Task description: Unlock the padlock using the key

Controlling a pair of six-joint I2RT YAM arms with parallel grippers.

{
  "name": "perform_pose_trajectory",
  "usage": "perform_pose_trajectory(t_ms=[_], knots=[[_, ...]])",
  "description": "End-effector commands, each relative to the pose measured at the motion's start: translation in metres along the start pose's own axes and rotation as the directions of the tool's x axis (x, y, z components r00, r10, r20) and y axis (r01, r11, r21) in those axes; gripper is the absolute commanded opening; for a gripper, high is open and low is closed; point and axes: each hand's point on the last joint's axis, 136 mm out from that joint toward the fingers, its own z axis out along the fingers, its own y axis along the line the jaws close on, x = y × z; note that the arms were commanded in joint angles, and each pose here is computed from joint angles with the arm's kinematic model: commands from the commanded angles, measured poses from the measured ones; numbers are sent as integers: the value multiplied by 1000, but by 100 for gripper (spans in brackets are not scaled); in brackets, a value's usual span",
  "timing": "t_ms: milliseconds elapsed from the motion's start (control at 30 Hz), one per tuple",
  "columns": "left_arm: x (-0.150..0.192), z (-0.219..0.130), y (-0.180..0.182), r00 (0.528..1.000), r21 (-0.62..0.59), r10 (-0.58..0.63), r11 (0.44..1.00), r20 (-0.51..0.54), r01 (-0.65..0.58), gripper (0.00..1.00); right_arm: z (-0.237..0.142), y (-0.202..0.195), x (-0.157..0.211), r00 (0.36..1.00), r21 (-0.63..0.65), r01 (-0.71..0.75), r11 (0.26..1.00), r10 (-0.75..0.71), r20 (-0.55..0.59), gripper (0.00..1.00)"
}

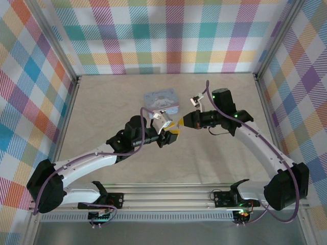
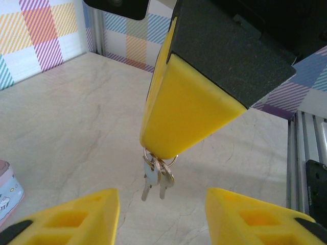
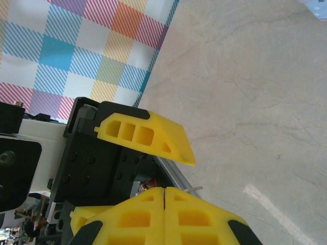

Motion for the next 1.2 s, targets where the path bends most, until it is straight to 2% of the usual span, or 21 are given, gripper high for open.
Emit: perform_pose_trajectory(t_ms=[0, 233, 367, 400, 667, 833, 967, 1067, 1167], knots=[[-11, 6, -1, 999, 3, 41, 999, 33, -41, 41, 3, 2, 2, 1000, -26, -10, 1000, 10, -5, 0], [-12, 9, 3, 998, -16, 51, 999, 42, -51, 20, 2, 6, -1, 1000, -38, -18, 999, 18, 8, 0], [-17, 4, 5, 996, -38, 69, 997, 58, -67, 2, 3, 6, -3, 1000, -49, -28, 998, 29, 7, 0], [-17, 2, 6, 996, -43, 72, 997, 59, -69, 0, 4, 6, -3, 999, -52, -32, 998, 32, 4, 0], [-8, -7, 8, 997, -65, 68, 996, 32, -66, 0, 6, 1, -2, 999, -40, -43, 998, 43, 5, 1], [-1, -13, 9, 999, -70, 44, 997, -16, -45, 0, 4, -4, 0, 1000, 1, -29, 1000, 29, 2, 17], [6, -18, 11, 997, -66, 19, 998, -70, -23, 0, 2, -8, 3, 1000, 30, -13, 999, 13, 3, 37], [11, -21, 11, 994, -49, -2, 999, -113, -3, 0, 0, -10, 4, 1000, 47, 8, 999, -9, 3, 44], [14, -24, 10, 989, -19, -21, 1000, -150, 18, 0, -2, -4, 6, 998, 32, 69, 997, -69, -1, 47]])
